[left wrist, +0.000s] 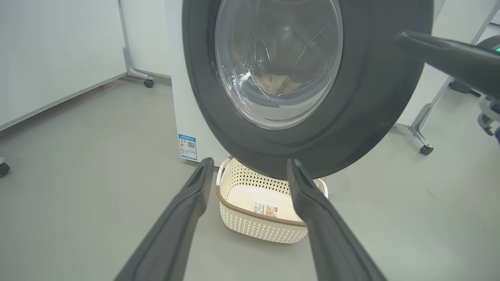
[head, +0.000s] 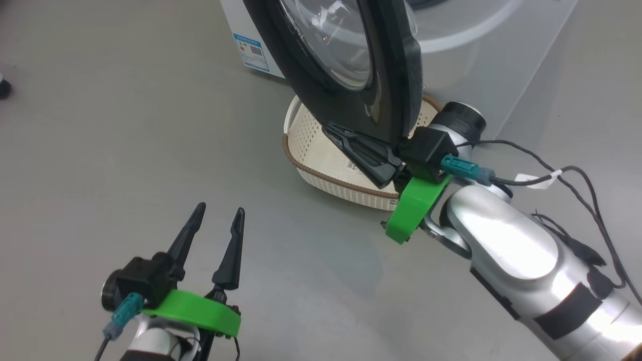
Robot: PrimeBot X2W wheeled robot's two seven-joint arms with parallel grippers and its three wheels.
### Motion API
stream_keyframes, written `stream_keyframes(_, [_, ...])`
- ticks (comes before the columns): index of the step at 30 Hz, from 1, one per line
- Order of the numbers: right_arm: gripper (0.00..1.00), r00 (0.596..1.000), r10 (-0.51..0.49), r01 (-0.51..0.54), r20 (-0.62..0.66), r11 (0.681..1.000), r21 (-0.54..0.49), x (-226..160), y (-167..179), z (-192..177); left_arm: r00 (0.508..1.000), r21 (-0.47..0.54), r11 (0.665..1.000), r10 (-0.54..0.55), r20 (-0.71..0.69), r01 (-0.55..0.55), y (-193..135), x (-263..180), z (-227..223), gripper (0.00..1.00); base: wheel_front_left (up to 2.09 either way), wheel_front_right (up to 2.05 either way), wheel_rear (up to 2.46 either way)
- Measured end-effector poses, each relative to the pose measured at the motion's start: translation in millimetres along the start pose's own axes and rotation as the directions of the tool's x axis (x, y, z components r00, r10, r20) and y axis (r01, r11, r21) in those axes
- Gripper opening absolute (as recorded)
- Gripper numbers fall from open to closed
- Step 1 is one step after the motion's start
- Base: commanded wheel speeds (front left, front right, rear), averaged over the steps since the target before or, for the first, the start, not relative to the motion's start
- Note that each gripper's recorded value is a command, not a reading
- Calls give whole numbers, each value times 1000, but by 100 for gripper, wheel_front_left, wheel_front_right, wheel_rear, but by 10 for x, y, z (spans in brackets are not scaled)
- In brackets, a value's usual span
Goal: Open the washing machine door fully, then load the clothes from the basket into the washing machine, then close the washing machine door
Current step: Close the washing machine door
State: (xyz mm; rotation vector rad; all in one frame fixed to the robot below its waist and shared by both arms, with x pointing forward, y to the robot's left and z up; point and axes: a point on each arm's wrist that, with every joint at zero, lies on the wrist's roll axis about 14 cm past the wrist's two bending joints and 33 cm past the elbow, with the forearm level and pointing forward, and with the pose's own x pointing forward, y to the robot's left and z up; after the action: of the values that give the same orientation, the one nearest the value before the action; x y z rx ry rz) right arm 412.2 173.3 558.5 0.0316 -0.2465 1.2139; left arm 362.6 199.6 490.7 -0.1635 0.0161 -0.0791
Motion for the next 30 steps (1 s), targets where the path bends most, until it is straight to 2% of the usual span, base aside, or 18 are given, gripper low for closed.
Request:
stream_keyframes(12, [0, 991, -104, 103, -87, 995, -15, -113, -342, -293, 1000, -5, 1000, 3, -11, -4, 2, 22, -42, 100, 0, 0, 0])
stream_keyframes(30, [0, 976, -165, 165, -146, 986, -11, -210, -542, -543, 1000, -6, 1000, 0, -30, 0, 2, 82, -107, 100, 0, 0, 0])
